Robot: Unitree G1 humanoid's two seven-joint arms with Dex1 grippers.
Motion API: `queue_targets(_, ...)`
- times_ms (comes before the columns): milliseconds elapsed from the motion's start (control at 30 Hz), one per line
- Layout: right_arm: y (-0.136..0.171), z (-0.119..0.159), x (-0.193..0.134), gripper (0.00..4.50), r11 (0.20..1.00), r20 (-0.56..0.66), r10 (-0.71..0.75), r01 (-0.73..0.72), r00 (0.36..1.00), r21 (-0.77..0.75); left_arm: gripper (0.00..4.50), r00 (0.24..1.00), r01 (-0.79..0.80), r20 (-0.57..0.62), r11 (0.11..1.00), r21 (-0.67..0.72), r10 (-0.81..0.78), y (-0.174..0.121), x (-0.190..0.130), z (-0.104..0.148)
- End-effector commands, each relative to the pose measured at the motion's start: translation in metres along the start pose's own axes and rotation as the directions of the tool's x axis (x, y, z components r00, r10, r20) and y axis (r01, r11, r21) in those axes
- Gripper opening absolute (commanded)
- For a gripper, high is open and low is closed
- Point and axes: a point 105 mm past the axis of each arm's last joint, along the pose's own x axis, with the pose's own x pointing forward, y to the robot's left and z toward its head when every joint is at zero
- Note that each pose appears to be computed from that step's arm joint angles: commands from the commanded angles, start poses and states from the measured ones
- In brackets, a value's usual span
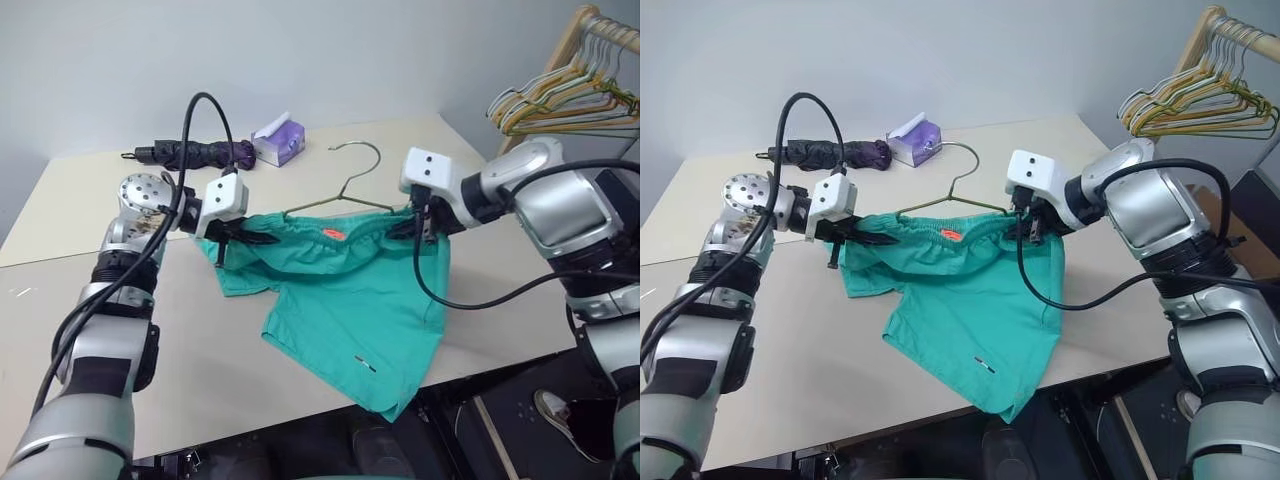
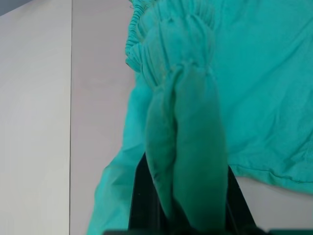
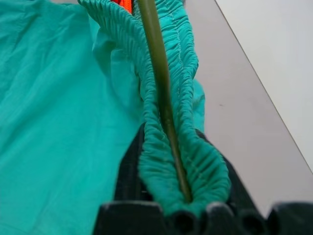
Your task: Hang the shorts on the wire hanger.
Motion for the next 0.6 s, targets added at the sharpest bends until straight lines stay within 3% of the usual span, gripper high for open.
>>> queue_targets(33,-0.001,0.007,-0.012,0.05,1.000,0.044,-0.028,0.028,0.999,0.001,0.08,0.999,-0.010,0.032,0.999,0.042,0.008,0.001,-0.003,0.010)
queue_targets(167,0.006,0.007,-0.014,0.05,1.000,0.061,-0.021,0.020,0.998,0.016,0.08,0.999,-0.014,0.039,0.999,0.038,0.012,0.000,-0.001,0.009)
queue_targets(300,0.014,0.003,-0.017,0.00,0.999,0.075,-0.016,0.013,0.997,0.046,1.03,0.998,-0.038,0.042,0.999,0.011,0.038,0.003,-0.004,0.010)
queue_targets(600,0.040,-0.025,-0.025,0.00,0.979,0.097,-0.026,0.005,0.995,0.206,3.86,0.952,-0.290,0.089,0.956,-0.041,0.292,0.021,-0.044,0.015)
